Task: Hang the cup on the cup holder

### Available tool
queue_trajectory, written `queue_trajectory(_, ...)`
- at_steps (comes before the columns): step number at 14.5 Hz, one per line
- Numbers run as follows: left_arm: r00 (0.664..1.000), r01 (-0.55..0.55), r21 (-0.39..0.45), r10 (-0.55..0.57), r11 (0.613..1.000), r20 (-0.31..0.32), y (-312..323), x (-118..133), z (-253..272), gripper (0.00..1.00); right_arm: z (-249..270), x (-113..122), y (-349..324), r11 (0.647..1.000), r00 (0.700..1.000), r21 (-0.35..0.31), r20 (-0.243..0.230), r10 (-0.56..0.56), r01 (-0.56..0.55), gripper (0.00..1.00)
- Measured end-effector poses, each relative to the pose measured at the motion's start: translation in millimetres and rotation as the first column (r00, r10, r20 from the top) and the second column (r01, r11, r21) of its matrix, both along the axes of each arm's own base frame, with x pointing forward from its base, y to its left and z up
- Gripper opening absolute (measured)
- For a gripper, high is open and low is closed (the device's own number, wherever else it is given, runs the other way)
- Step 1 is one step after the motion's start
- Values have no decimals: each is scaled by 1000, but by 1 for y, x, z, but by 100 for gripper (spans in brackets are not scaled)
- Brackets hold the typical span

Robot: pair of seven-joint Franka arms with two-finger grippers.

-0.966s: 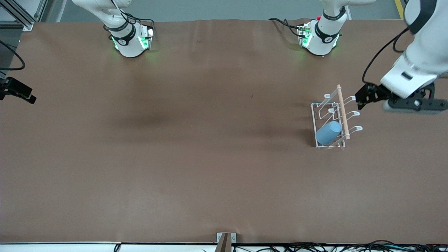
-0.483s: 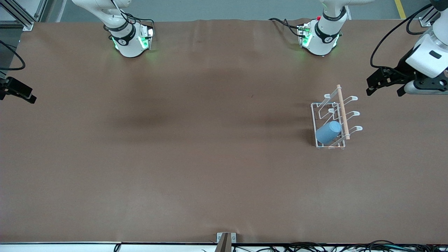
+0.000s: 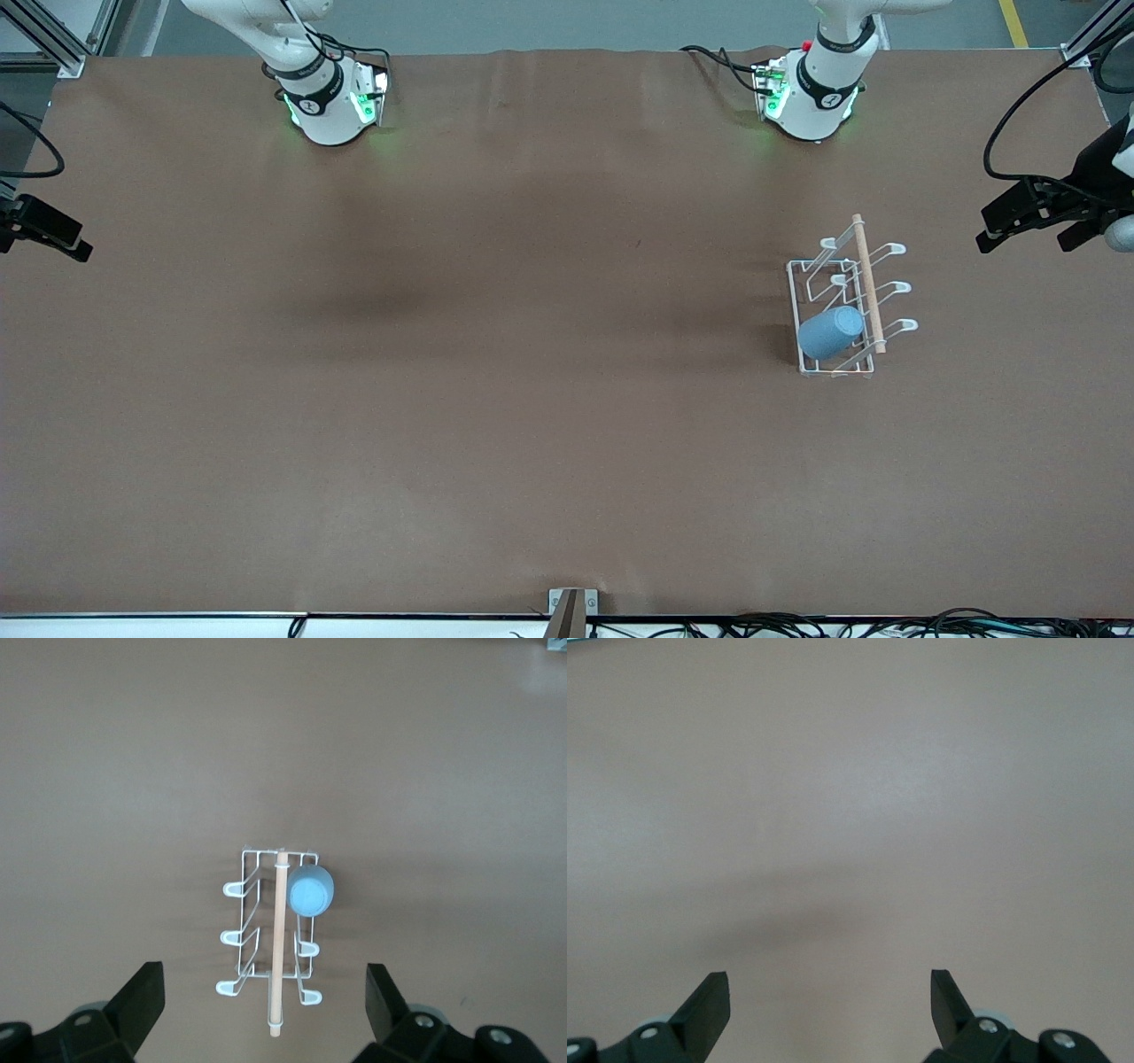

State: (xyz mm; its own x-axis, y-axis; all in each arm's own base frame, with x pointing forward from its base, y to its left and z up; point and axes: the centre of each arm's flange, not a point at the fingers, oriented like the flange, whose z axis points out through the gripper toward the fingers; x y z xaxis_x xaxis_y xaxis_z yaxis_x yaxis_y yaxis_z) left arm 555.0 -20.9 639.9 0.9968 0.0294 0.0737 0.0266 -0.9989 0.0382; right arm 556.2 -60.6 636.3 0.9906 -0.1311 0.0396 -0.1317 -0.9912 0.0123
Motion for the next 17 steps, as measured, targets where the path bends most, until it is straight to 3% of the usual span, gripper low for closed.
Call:
queue_trajectory(4,1000,9,40,-9,999,-9,-2,-1,-3,100,0,0,0,1000,1000,0,0,0,0,100)
queue_trajectory(17,1000,-25,37,25,999,-1,-6,-3,-3,100,0,0,3,1000,1000,-1,0,22,-22,100)
